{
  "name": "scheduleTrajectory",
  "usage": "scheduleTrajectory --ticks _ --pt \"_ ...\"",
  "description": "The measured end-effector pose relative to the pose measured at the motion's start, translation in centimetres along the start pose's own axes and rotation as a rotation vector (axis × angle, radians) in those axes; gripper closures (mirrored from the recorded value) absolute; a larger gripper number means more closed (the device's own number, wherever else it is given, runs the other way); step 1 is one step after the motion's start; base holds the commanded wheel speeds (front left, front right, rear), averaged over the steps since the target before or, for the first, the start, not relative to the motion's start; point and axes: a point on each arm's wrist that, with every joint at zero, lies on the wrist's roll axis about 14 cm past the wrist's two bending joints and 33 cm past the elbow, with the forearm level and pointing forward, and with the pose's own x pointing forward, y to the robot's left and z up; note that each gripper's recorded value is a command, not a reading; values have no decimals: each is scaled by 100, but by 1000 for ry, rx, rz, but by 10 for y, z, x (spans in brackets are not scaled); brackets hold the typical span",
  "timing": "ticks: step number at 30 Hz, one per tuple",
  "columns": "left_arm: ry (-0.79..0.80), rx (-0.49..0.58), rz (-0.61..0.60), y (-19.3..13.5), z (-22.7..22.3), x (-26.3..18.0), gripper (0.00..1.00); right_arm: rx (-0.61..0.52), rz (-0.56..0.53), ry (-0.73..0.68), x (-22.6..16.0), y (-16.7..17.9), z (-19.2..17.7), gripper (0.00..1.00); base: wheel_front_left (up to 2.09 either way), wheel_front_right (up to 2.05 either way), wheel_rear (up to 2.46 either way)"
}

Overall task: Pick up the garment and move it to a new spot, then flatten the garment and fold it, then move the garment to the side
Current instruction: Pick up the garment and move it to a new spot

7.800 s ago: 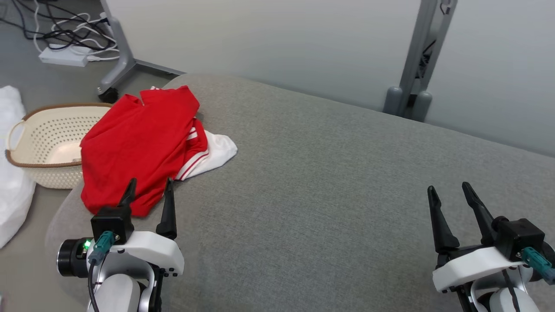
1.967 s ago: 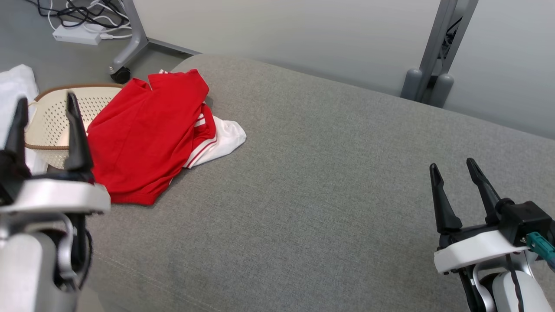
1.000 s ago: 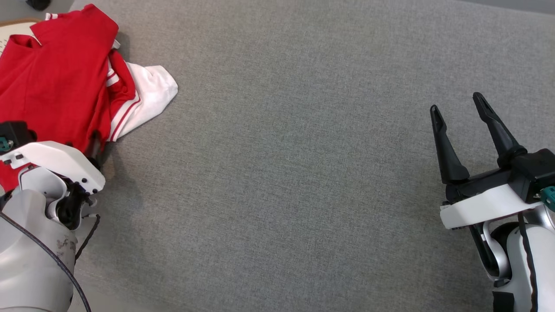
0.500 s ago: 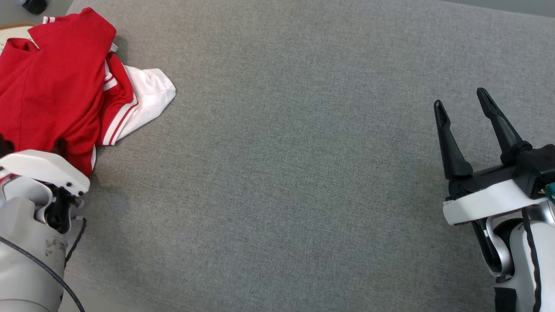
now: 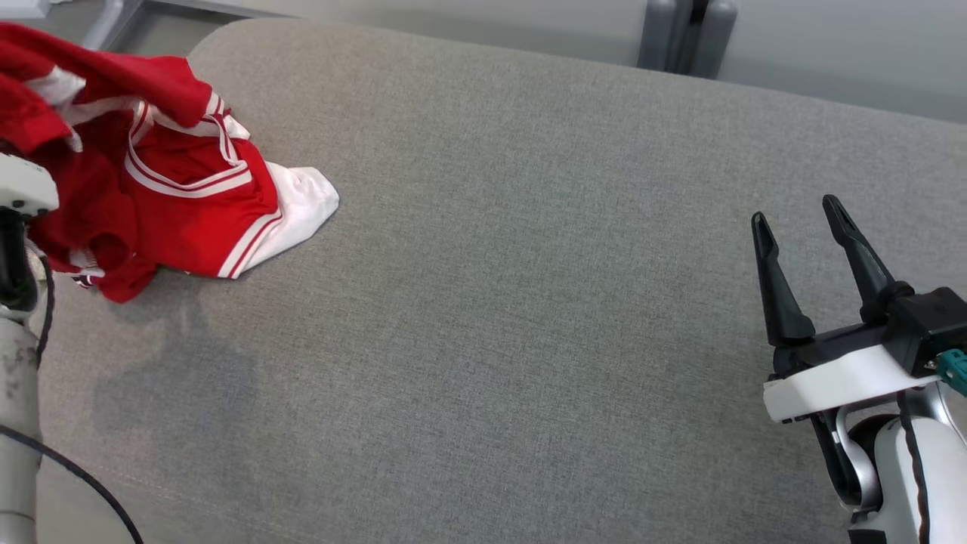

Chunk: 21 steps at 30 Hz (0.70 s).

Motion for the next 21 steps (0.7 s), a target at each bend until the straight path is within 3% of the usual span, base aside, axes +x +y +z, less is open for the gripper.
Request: scheduleTrajectory --ticks 8,21 --pt "-197 25 -131 -48 42 -48 100 -11 -28 -45 -18 2 23 0 0 0 0" --pt "-113 -71 -469 -186 20 -133 100 -37 -178 -69 -59 -42 38 0 0 0 0"
